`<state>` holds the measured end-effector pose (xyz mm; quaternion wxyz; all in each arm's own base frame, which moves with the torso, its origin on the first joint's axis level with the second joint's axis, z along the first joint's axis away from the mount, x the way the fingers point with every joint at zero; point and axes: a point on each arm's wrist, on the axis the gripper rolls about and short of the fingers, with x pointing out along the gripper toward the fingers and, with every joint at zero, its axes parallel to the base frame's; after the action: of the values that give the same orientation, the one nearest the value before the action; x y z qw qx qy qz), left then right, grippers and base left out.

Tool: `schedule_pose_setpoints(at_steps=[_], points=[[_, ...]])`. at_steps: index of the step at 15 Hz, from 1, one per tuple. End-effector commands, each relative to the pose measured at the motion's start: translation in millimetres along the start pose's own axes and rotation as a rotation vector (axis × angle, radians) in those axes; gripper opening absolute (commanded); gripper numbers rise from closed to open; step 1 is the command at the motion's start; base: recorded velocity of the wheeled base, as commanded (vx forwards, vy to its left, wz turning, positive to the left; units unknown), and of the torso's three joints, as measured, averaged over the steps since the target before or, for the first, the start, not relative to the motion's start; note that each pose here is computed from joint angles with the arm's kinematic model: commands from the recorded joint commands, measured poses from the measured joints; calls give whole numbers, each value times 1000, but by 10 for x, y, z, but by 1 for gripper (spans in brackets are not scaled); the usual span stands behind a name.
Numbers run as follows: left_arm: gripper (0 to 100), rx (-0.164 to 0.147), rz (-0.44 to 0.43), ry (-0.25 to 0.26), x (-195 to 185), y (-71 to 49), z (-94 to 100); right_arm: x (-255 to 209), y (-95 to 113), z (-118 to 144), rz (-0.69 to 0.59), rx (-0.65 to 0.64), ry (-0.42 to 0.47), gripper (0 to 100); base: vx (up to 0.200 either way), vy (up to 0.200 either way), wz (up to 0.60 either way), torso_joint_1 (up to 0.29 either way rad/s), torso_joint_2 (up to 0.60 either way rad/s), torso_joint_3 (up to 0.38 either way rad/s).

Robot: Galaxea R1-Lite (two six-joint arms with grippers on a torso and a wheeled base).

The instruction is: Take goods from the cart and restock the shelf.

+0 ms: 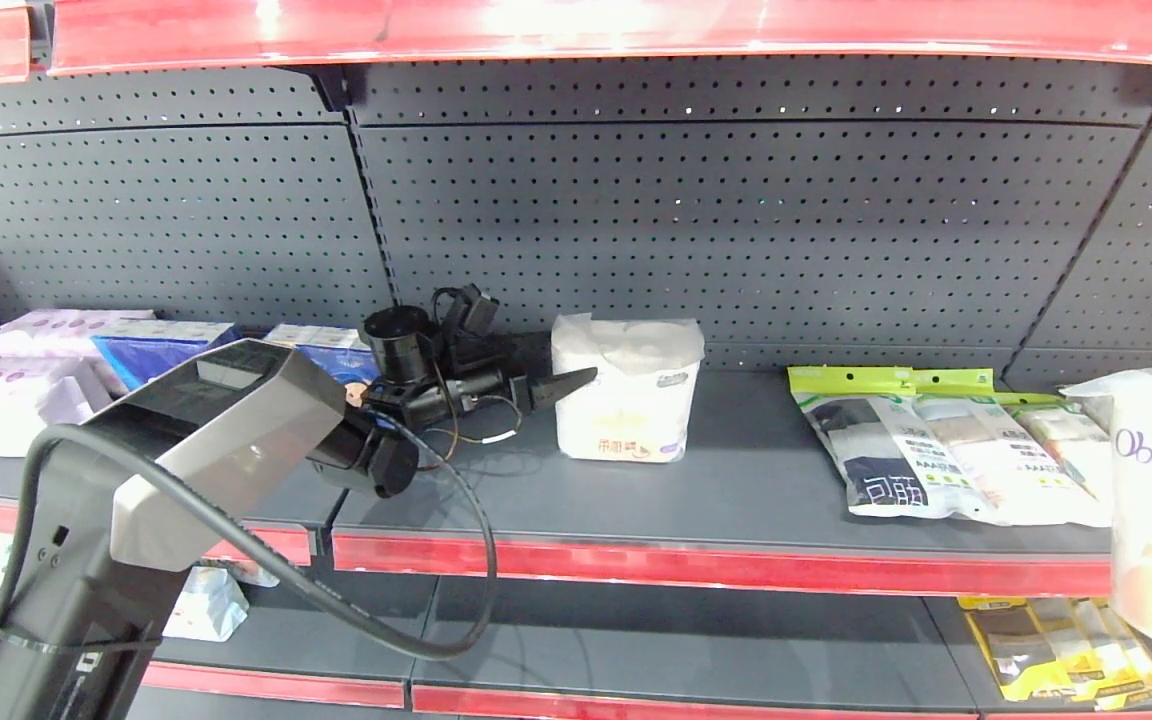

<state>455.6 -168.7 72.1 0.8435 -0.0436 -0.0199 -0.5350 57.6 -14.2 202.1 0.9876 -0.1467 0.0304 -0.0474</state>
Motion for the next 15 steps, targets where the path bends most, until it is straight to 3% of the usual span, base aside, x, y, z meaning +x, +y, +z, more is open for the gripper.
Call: schedule_pose_setpoints(at_steps=[1,7,10,15], points=[[100,-5,0,5,5,1,-16,3,-1,2,0,-1,0,0,0,0,0,0,0,0],[100,-22,2,22,21,11,-40,8,3,-16,3,1,7,0,0,0,0,0,0,0],[100,-14,-5,16,59,13,-11,8,4,-20,2,1,9,0,0,0,0,0,0,0],[100,-36,-22,38,99,-2,-90,14,4,-27,-1,2,15,0,0,0,0,0,0,0]])
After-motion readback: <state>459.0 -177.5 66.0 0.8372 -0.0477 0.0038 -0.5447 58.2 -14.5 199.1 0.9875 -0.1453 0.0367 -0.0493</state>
